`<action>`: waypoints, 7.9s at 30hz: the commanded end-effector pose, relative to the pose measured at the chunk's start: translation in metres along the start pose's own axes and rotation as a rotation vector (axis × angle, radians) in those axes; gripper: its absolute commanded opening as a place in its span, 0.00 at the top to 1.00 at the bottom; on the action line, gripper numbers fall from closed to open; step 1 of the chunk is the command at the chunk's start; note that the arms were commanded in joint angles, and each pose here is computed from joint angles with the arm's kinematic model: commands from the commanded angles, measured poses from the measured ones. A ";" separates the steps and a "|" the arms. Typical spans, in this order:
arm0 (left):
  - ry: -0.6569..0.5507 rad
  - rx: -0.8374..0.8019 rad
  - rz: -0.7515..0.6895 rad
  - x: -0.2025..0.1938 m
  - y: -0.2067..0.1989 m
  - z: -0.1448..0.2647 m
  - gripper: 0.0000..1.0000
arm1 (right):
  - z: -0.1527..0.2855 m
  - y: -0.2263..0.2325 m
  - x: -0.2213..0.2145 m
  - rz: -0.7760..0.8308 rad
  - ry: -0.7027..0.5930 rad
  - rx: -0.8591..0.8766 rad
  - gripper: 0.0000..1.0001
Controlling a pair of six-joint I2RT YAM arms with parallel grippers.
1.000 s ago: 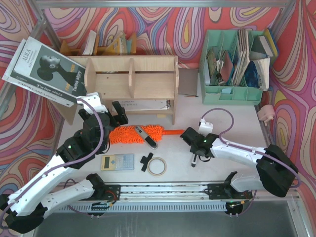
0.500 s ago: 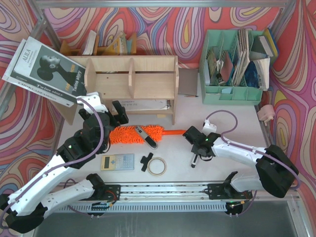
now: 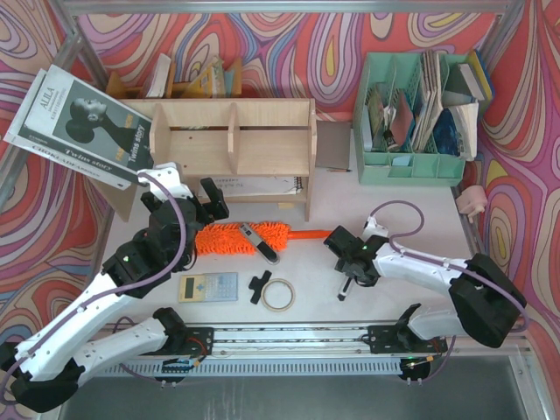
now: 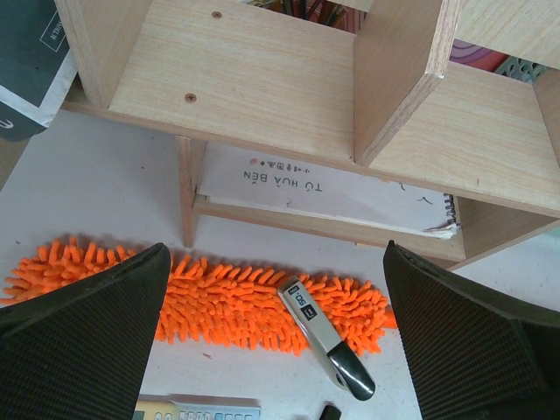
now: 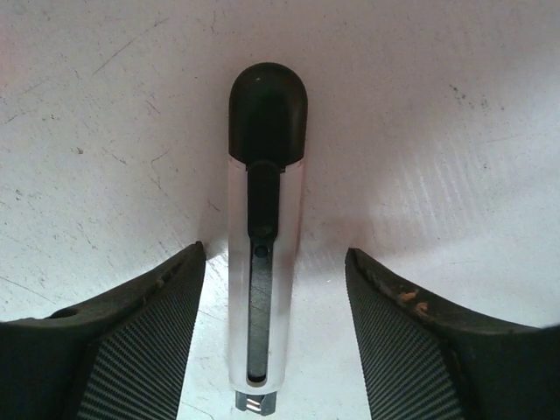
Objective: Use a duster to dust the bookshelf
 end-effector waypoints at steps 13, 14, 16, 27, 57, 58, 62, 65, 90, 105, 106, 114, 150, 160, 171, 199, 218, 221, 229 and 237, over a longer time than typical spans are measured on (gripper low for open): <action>-0.024 0.021 0.004 0.001 0.008 0.003 0.02 | 0.072 0.049 0.042 0.342 -0.337 0.385 0.20; -0.025 0.023 0.005 0.001 0.009 0.003 0.02 | 0.074 0.055 0.040 0.374 -0.338 0.432 0.20; -0.024 0.024 0.007 0.000 0.010 0.004 0.02 | 0.079 0.066 0.037 0.420 -0.346 0.516 0.19; -0.012 0.030 0.008 -0.005 0.015 0.006 0.02 | 0.096 0.118 0.018 0.664 -0.400 0.765 0.21; -0.031 0.042 -0.020 -0.011 0.026 0.009 0.02 | 0.073 0.219 -0.017 0.893 -0.385 0.698 0.50; -0.031 0.041 -0.022 -0.012 0.026 0.009 0.02 | 0.071 0.219 -0.018 0.896 -0.385 0.689 0.50; -0.036 0.043 -0.022 -0.012 0.028 0.009 0.02 | 0.070 0.220 -0.016 0.899 -0.396 0.671 0.51; -0.041 0.042 -0.022 -0.012 0.029 0.010 0.02 | 0.061 0.220 -0.020 0.911 -0.389 0.641 0.52; -0.036 0.055 -0.022 -0.018 0.033 0.010 0.02 | 0.039 0.226 -0.026 0.934 -0.384 0.563 0.53; -0.033 0.049 -0.017 -0.018 0.032 0.010 0.02 | 0.050 0.222 -0.016 0.914 -0.426 0.554 0.68; -0.034 0.049 -0.016 -0.018 0.032 0.010 0.02 | 0.052 0.222 -0.015 0.910 -0.432 0.553 0.69; -0.036 0.046 -0.016 -0.015 0.031 0.010 0.02 | 0.062 0.214 -0.007 0.915 -0.468 0.555 0.73; 0.014 0.048 0.108 -0.009 0.021 0.013 0.02 | 0.081 0.069 -0.015 0.743 -0.267 0.471 0.80; 0.089 0.126 0.160 -0.014 0.021 0.015 0.02 | 0.065 0.059 -0.030 0.757 -0.206 0.466 0.81; 0.249 0.108 0.166 -0.022 0.008 0.021 0.02 | 0.051 0.054 -0.041 0.765 -0.167 0.467 0.79; 0.409 0.282 0.461 -0.129 0.022 0.012 0.02 | 0.084 0.057 -0.010 0.698 -0.328 0.513 0.35; 0.364 0.446 0.631 -0.186 0.023 -0.027 0.14 | 0.111 0.091 0.021 0.485 -0.510 0.579 0.20; 0.373 0.472 0.694 -0.200 0.024 -0.040 0.17 | 0.111 0.094 0.020 0.482 -0.517 0.597 0.19; 0.328 0.472 0.728 -0.218 0.024 -0.068 0.26 | 0.107 0.099 0.016 0.537 -0.518 0.618 0.19; 0.280 0.487 0.746 -0.228 0.022 -0.087 0.26 | 0.105 0.102 0.013 0.571 -0.526 0.661 0.17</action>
Point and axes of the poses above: each gripper's point midway between its finger pads, its own z axis back along the fingers, its own y axis along the line the jaws close on, x = y × z, the point moved 7 cm from there along z, back along the fingers, and after that the axes turned 2 degrees about z, right-handed, at the moved point
